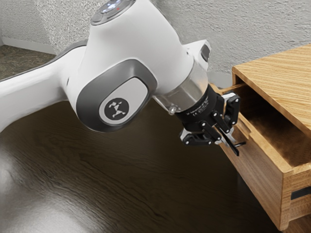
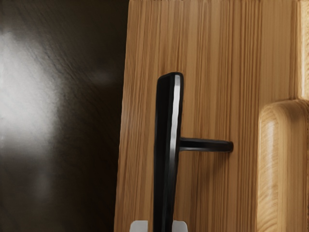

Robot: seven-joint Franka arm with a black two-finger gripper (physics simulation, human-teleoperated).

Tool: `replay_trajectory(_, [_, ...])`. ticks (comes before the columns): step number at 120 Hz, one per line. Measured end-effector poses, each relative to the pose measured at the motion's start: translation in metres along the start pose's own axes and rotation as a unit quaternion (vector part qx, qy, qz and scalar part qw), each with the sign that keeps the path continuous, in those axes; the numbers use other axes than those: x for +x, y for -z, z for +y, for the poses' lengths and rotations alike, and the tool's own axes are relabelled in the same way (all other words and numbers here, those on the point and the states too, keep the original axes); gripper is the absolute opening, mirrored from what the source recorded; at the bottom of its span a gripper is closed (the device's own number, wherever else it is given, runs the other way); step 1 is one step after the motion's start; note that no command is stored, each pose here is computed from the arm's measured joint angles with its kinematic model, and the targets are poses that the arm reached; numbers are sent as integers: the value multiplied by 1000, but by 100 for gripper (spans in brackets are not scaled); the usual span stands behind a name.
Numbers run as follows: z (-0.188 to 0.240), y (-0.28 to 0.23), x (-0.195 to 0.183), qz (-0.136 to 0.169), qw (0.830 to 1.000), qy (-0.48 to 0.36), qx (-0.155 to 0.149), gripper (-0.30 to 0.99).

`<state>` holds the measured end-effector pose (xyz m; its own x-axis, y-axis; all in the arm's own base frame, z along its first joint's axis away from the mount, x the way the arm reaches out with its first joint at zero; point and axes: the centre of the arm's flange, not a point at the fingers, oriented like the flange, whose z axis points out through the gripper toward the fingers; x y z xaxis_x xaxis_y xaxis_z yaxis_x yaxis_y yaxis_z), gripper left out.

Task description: Pull the drawer handle with one arm to open the drawer

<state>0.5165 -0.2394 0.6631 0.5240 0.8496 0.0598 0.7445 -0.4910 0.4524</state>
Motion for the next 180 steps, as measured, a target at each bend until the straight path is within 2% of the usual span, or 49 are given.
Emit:
replay_trajectory(43, [-37, 18, 6, 9, 1000, 8, 7, -10])
replay_trajectory(57, [-53, 25, 29, 21, 999, 29, 9, -9])
replay_trajectory(147, [-99, 46, 34, 33, 999, 43, 5, -5])
replay_trajectory(165, [-109, 52, 33, 37, 998, 44, 3, -10])
replay_trajectory(180, [-119, 56, 34, 40, 998, 49, 5, -9])
